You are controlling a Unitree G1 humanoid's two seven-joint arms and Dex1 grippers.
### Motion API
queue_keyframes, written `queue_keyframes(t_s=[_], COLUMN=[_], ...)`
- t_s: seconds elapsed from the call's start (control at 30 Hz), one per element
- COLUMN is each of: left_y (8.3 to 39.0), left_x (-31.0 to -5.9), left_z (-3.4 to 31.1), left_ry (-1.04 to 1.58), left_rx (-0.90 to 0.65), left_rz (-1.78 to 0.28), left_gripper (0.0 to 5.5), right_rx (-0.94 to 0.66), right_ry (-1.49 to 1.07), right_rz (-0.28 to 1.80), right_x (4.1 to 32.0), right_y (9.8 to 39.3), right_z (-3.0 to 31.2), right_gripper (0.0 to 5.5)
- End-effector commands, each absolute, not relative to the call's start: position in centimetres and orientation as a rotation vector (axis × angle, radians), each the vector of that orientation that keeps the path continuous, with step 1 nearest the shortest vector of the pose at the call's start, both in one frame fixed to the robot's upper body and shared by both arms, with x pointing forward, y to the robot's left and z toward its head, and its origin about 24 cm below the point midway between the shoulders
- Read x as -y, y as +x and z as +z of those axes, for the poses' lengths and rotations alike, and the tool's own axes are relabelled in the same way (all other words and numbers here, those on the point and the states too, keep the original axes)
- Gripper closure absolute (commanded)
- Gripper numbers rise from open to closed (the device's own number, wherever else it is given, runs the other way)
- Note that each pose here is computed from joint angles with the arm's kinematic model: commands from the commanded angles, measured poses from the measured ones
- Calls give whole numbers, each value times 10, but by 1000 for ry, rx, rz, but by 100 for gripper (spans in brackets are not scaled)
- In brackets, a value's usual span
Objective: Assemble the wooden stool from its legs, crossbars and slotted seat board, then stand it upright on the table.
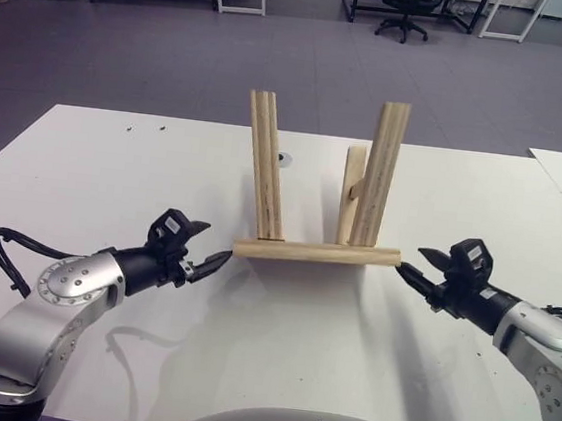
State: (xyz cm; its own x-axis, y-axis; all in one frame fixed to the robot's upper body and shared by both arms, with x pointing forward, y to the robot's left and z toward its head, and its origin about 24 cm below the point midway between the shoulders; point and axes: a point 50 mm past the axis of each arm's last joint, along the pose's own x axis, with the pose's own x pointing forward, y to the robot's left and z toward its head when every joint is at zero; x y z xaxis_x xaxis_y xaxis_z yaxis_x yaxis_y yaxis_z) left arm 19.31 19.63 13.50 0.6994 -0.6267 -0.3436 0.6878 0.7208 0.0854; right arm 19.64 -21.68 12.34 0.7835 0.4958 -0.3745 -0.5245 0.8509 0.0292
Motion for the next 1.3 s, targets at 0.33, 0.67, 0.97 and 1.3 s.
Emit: queue_keyframes(t_s=[0.33,0.67,0.97,1.3], left_y=[194,219,239,239], left_x=[-243,-217,-201,-187], left_z=[120,103,99,95], left_ry=[433,380,474,455], left_rx=[-471,-480,-384,-338], left_rz=[-963,-1370,-1378,-1456], left_gripper=[202,202,200,320], right_rx=[-421,-405,-360,-353], right_ry=[-305,-376,-347,-381], right_rz=[745,1215,1356,1368], right_x=[243,239,215,214], right_y=[194,238,252,251], right_z=[116,100,95,89], right_gripper=[242,242,262,397])
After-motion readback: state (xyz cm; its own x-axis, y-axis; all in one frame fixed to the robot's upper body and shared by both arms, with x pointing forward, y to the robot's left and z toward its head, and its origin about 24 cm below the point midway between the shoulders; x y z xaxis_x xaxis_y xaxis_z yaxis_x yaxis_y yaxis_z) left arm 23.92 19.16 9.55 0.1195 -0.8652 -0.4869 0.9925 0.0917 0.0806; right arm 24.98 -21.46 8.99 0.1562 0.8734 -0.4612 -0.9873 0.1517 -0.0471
